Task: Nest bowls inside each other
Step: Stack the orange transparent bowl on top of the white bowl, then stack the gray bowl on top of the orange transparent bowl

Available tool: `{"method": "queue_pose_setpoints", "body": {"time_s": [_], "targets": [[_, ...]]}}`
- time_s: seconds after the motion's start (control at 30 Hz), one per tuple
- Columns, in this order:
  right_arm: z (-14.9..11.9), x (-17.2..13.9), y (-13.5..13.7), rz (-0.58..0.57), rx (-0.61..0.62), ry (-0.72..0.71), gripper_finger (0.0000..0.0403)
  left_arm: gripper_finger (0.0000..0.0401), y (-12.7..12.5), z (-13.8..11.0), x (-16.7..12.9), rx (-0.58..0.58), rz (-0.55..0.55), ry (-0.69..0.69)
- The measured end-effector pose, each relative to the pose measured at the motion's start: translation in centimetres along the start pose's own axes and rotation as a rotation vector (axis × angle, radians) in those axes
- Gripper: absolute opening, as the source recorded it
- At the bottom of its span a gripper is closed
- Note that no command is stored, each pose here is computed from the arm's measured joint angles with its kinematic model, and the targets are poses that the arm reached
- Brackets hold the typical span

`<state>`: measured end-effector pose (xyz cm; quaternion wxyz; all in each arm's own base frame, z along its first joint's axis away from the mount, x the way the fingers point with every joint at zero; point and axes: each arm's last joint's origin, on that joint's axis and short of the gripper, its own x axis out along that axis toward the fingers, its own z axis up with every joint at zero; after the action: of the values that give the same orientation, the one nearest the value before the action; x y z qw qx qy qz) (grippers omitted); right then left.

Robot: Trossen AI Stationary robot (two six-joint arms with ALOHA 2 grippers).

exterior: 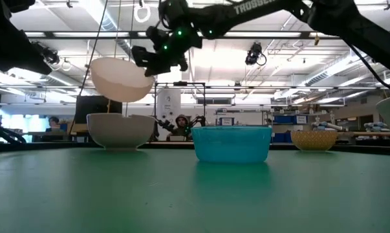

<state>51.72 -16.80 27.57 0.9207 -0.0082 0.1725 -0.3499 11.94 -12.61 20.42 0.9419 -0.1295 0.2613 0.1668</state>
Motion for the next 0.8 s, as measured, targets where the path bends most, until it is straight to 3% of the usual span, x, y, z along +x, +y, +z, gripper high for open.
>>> {"method": "queue_pose_setpoints", "body": {"time_s": [0.37, 0.8], "targets": [[-4.2, 3.5, -1.7, -0.034, 0.086, 0.118, 0.0045, 0.0181, -0.3, -0.6, 0.9, 0.035, 0.046, 0.016], [-5.3, 3.0, -1.3, 0.227, 0.185, 0.303, 0.0191, 0.0181, 0.0, -0.5, 1.2, 0.033, 0.065, 0.041]]}}
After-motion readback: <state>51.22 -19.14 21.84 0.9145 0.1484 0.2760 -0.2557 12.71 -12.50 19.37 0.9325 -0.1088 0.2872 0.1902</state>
